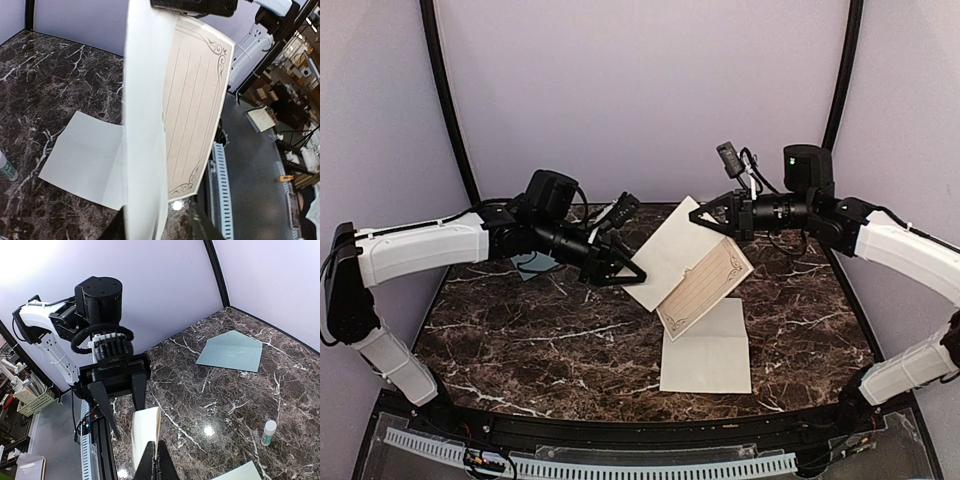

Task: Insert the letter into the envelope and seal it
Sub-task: Fold the letter.

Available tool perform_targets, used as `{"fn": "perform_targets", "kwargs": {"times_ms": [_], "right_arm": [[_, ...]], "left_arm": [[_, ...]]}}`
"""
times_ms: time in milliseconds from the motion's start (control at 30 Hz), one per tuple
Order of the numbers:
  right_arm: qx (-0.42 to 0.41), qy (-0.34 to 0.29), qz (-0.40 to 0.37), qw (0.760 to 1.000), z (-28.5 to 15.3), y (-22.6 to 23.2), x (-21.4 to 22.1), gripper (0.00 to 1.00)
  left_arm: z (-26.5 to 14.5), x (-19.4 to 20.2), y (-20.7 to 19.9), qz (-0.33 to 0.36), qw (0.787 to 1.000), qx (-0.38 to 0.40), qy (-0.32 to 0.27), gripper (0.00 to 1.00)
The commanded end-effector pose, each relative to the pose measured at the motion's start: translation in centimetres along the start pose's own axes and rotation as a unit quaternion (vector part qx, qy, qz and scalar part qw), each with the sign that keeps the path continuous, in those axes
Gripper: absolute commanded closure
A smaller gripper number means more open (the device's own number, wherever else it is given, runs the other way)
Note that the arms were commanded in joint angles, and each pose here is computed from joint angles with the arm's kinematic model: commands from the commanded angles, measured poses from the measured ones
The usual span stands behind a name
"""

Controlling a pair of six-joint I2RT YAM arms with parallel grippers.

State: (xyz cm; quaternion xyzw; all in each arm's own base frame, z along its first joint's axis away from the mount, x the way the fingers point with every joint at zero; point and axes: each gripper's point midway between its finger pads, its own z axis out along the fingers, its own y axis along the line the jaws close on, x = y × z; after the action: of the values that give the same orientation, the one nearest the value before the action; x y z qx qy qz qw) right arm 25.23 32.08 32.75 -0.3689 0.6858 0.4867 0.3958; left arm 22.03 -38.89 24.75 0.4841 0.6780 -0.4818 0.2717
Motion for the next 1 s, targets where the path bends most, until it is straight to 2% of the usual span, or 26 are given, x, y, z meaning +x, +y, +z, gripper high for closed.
{"fn": "perform_targets", "kwargs": {"times_ms": [0,33,100,233,267,333,400,467,500,600,733,967], "right_arm": [[0.002,-0.015,-0.014,1.0,-0.9,0.4,-0.9,1.0],[0.003,-0.014,-0.013,1.0,-0.9,0.3,-0.9,1.0],[0.004,-0.015,-0.012,1.0,-0.9,0.2,-0.9,1.0],[0.004,-0.017,-0.01,1.0,-0.9,0.1,-0.9,1.0],[0.004,-0.018,-0.01,1.0,-0.9,0.1,-0.9,1.0],[0.005,-0.017,-0.01,1.0,-0.9,0.0,-0.9,1.0],[0.006,-0.016,-0.009,1.0,-0.9,0.0,-0.9,1.0],[0.007,-0.015,-0.009,1.0,-1.0,0.0,-1.0,1.0],[0.008,-0.014,-0.009,1.0,-1.0,0.0,-1.0,1.0],[0.008,-0.012,-0.009,1.0,-1.0,0.0,-1.0,1.0],[0.011,-0.012,-0.009,1.0,-1.1,-0.1,-1.0,1.0],[0.008,-0.011,-0.006,1.0,-1.1,0.1,-1.0,1.0]], "left_arm": [[-1.7,0.1,-0.5,0.018,1.0,-0.02,-0.002,0.77],[-1.8,0.1,-0.5,0.018,1.0,-0.019,-0.003,0.87],[-1.9,0.2,-0.7,0.016,1.0,-0.014,-0.003,0.99],[-1.8,0.7,-1.1,0.01,1.0,0.001,0.002,1.0],[-1.9,0.8,-1.1,0.009,1.0,0.0,0.005,0.97],[-2.0,0.9,-1.0,0.008,1.0,-0.006,0.008,0.63],[-2.2,1.0,-0.9,0.011,1.0,-0.016,0.008,0.53],[-2.5,1.0,-0.7,0.014,1.0,-0.027,0.006,0.53],[-2.6,1.1,-0.5,0.013,0.999,-0.032,0.006,0.56],[-2.9,1.0,-0.6,0.015,0.999,-0.034,0.002,0.79],[-3.0,1.2,-0.6,0.012,0.999,-0.032,0.003,0.99],[-3.0,1.4,-1.0,0.011,1.0,-0.019,0.002,1.0]]}}
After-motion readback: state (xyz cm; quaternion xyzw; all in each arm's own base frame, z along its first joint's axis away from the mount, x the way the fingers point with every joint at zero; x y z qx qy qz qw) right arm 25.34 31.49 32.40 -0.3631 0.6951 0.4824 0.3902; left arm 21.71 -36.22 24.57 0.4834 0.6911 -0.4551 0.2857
